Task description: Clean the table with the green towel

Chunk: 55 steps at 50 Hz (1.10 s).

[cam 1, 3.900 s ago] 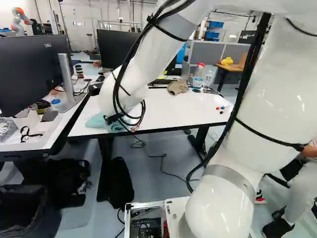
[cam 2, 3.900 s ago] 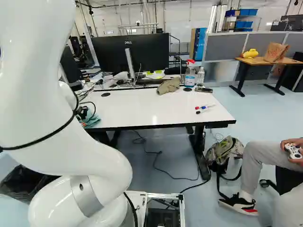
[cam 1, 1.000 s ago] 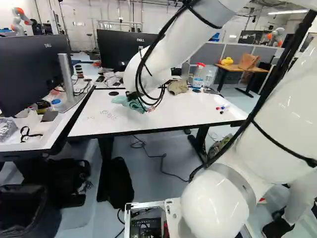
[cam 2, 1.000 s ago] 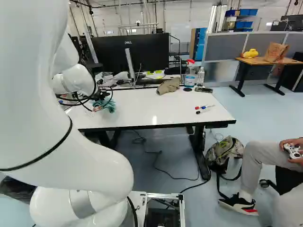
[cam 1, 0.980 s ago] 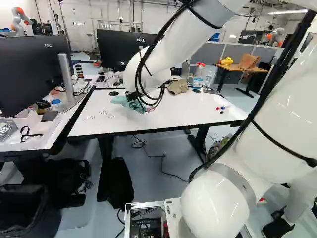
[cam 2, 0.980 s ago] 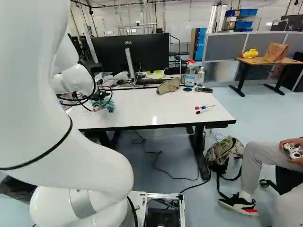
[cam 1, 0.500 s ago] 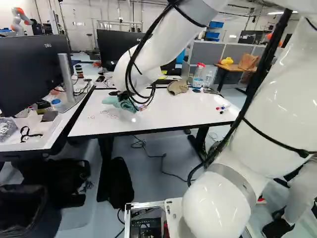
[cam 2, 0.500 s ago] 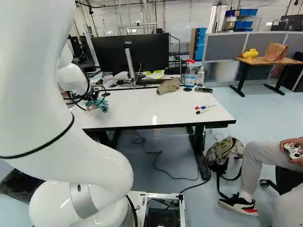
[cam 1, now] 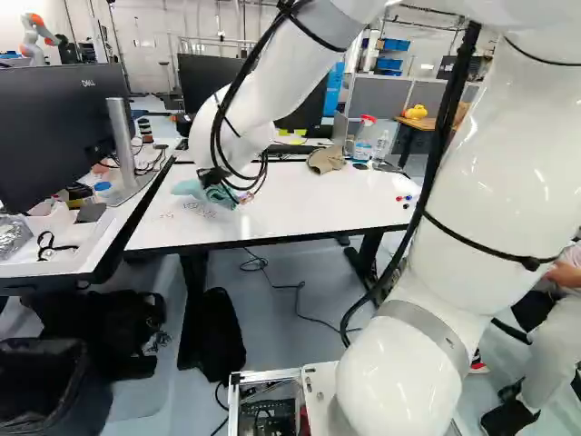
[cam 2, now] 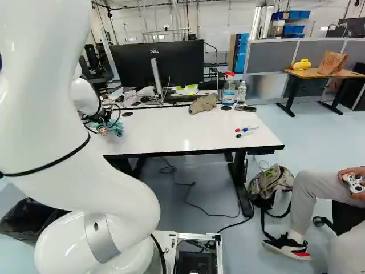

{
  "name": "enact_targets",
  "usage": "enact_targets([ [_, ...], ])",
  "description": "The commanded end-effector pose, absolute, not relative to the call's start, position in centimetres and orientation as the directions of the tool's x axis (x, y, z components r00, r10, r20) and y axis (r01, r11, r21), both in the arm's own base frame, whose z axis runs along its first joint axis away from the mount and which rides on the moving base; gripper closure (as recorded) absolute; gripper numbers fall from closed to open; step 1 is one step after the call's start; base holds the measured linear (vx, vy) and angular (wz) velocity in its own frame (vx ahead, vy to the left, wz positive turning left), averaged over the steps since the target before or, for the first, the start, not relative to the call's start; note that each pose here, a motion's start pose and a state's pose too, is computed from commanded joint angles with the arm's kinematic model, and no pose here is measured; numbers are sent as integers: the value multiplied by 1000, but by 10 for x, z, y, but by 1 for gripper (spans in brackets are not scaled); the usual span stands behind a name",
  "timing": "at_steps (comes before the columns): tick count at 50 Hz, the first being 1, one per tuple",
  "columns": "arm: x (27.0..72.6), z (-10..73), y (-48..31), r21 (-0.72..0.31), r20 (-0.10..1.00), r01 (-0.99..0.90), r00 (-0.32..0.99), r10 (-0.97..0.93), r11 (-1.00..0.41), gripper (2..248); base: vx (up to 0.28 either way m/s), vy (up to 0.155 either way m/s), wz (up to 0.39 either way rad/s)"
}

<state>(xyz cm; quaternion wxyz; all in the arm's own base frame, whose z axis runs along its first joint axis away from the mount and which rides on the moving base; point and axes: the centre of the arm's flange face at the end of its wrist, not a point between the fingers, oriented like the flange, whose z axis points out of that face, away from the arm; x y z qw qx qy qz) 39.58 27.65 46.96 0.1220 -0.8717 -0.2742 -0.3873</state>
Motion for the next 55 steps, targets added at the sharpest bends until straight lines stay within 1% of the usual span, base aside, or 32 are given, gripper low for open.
enact_targets([
  [55, 411, 411, 287, 0, 659, 573, 617, 431, -820, 215, 0, 0, 0],
])
